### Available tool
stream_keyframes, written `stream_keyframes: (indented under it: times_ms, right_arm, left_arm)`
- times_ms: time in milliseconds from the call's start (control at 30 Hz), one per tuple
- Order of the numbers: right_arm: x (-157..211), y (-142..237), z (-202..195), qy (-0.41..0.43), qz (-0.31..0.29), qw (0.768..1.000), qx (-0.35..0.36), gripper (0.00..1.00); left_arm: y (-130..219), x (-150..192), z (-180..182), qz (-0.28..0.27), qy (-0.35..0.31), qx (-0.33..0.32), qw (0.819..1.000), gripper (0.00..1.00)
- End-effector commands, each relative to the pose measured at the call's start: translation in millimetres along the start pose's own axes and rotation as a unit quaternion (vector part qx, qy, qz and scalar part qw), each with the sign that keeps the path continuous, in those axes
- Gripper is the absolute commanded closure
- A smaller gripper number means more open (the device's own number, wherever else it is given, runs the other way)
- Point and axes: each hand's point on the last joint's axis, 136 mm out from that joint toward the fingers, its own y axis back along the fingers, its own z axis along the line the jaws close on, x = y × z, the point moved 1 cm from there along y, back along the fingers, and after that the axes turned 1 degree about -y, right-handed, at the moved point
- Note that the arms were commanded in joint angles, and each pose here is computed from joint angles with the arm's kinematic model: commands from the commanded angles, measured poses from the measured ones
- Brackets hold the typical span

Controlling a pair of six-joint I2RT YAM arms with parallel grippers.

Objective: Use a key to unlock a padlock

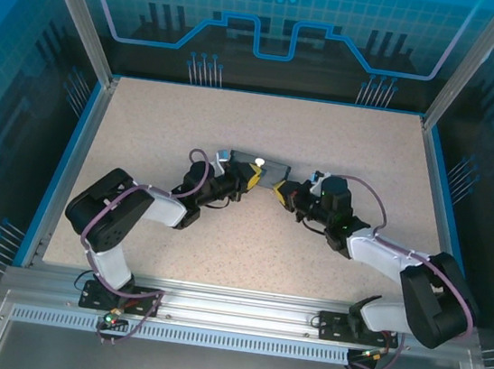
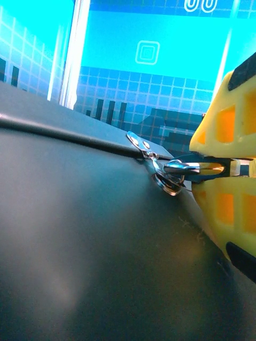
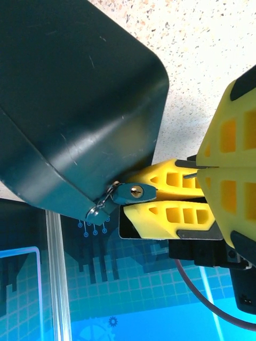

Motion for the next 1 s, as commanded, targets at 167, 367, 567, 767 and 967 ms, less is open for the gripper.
stream_keyframes:
  times_ms: [167,367,567,767,967]
  right_arm:
    - [-7,-11,26,0.023,-0.002,0.999,-0.035,1.0]
    - [-10,-13,22,0.027,0.0,0.999,-0.033,1.0]
    - [-14,-17,19,0.022,0.004,0.999,-0.034,1.0]
    - [-17,-18,20,0.023,0.0,0.999,-0.034,1.0]
    - [-20,-18,23,0.024,-0.002,0.999,-0.036,1.0]
  left_arm:
    - [-2,4,-32,0.011,-0.005,0.064,0.998,1.0]
    - [-4,11,-32,0.038,0.002,0.07,0.997,1.0]
    - [-3,11,-29,0.037,0.004,0.069,0.997,1.0]
    - [-4,11,-27,0.037,0.004,0.065,0.997,1.0]
    - [-3,11,-26,0.036,0.002,0.064,0.997,1.0]
